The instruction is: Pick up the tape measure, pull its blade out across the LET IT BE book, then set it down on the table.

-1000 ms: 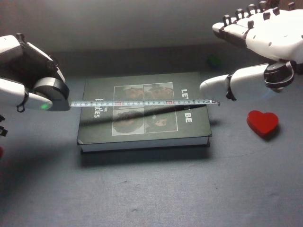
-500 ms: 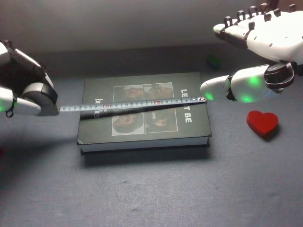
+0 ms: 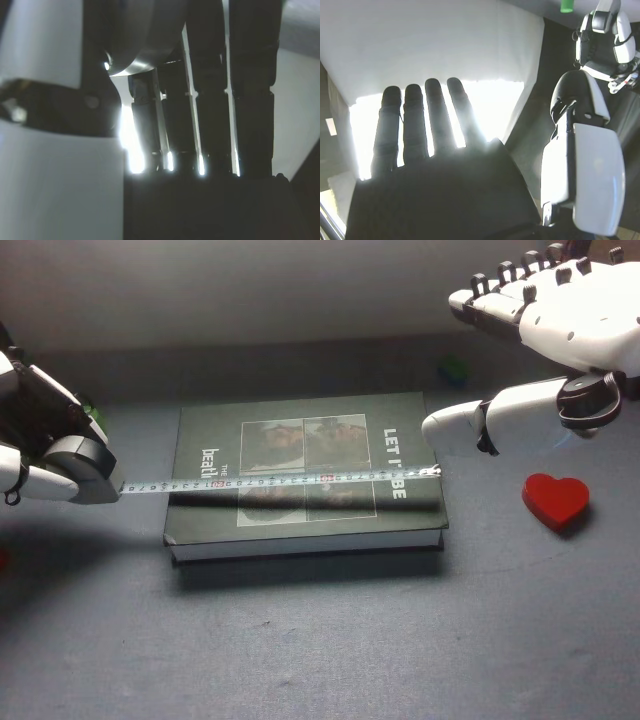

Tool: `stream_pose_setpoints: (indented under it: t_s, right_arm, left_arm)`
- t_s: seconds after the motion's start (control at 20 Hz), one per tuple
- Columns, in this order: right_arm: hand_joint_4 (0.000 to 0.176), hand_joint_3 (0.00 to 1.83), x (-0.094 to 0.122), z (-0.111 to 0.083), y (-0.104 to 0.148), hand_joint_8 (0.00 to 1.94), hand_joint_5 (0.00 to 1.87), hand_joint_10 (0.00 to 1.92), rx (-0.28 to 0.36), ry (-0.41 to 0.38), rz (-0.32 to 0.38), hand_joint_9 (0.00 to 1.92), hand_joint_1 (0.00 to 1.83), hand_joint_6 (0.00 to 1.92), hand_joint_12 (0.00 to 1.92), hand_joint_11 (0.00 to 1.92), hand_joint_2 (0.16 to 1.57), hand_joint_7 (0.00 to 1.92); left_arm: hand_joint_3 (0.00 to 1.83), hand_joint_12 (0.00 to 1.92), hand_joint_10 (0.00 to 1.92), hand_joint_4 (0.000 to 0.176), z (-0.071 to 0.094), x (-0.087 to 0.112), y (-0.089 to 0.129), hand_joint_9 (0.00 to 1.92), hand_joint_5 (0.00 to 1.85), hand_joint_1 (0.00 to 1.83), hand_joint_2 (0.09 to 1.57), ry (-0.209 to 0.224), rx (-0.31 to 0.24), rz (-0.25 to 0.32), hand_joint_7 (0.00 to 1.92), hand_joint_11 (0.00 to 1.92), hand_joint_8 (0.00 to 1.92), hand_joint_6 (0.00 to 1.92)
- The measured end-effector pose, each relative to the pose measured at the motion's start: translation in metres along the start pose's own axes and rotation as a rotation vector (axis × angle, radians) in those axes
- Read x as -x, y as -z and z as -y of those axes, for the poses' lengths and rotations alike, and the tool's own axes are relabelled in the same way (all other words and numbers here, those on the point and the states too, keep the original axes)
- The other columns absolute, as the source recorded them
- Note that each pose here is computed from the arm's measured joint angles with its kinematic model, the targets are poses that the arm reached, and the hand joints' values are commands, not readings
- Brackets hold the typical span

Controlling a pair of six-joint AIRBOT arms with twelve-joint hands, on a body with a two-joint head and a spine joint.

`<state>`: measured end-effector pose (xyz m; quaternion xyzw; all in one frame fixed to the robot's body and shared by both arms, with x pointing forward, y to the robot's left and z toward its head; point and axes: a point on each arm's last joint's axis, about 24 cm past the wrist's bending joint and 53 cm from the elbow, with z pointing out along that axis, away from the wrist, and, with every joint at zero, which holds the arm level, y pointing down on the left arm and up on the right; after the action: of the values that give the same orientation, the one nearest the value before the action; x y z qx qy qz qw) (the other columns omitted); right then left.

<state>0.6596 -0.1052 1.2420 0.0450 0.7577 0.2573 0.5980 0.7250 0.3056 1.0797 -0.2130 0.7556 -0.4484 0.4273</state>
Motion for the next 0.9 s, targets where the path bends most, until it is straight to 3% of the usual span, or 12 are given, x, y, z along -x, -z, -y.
stream_pose_setpoints:
  t_s: [0.05, 0.1, 0.25, 0.65, 0.7, 0.75, 0.9]
  right_arm:
    - [0.000, 0.00, 0.000, 0.000, 0.000, 0.00, 0.00, 0.00, 0.000, 0.000, 0.000, 0.00, 0.00, 0.00, 0.06, 0.05, 1.00, 0.00]
    - [0.000, 0.00, 0.000, 0.000, 0.000, 0.00, 0.00, 0.00, 0.000, 0.000, 0.000, 0.00, 0.00, 0.00, 0.07, 0.05, 1.00, 0.00]
    - [0.000, 0.00, 0.000, 0.000, 0.000, 0.00, 0.00, 0.00, 0.000, 0.000, 0.000, 0.01, 0.00, 0.00, 0.07, 0.03, 1.00, 0.00]
    - [0.000, 0.00, -0.001, 0.000, 0.000, 0.00, 0.00, 0.00, 0.001, 0.005, -0.001, 0.01, 0.00, 0.00, 0.08, 0.04, 1.00, 0.01]
    - [0.000, 0.00, -0.001, 0.000, 0.000, 0.00, 0.00, 0.00, 0.000, 0.005, -0.001, 0.01, 0.00, 0.00, 0.09, 0.04, 1.00, 0.01]
    - [0.000, 0.00, -0.001, 0.000, 0.000, 0.00, 0.00, 0.00, 0.001, 0.005, 0.000, 0.01, 0.00, 0.00, 0.09, 0.04, 1.00, 0.01]
    - [0.000, 0.00, -0.001, 0.000, 0.000, 0.00, 0.00, 0.00, 0.001, 0.005, 0.000, 0.01, 0.00, 0.00, 0.18, 0.00, 1.01, 0.01]
  left_arm:
    - [0.00, 0.39, 0.49, 0.000, 0.000, 0.001, -0.001, 1.41, 1.26, 1.39, 0.98, -0.004, -0.003, 0.001, 1.38, 1.41, 0.30, 0.20]
    - [0.00, 0.39, 0.61, 0.000, 0.001, 0.001, -0.002, 1.37, 1.28, 1.41, 0.98, -0.004, -0.006, 0.002, 1.37, 1.41, 0.27, 0.14]
    - [0.00, 0.41, 0.68, 0.000, 0.005, 0.001, -0.002, 1.35, 1.23, 1.42, 0.98, -0.001, -0.021, 0.000, 1.35, 1.40, 0.32, 0.23]
    - [0.00, 0.43, 0.70, 0.000, 0.013, -0.007, -0.004, 1.34, 1.26, 1.41, 0.98, -0.037, -0.042, -0.036, 1.33, 1.39, 0.35, 0.22]
    - [0.00, 0.46, 0.83, 0.000, 0.017, -0.009, -0.006, 1.23, 1.13, 1.40, 1.02, -0.039, -0.053, -0.040, 1.21, 1.38, 0.55, 0.46]
    - [0.00, 0.51, 0.92, 0.000, 0.019, -0.010, -0.006, 1.17, 1.06, 1.40, 1.04, -0.036, -0.059, -0.042, 1.16, 1.35, 0.65, 0.58]
    - [0.00, 0.55, 0.97, 0.000, 0.019, -0.018, -0.007, 1.15, 1.03, 1.40, 1.05, -0.036, -0.062, -0.061, 1.13, 1.33, 0.69, 0.63]
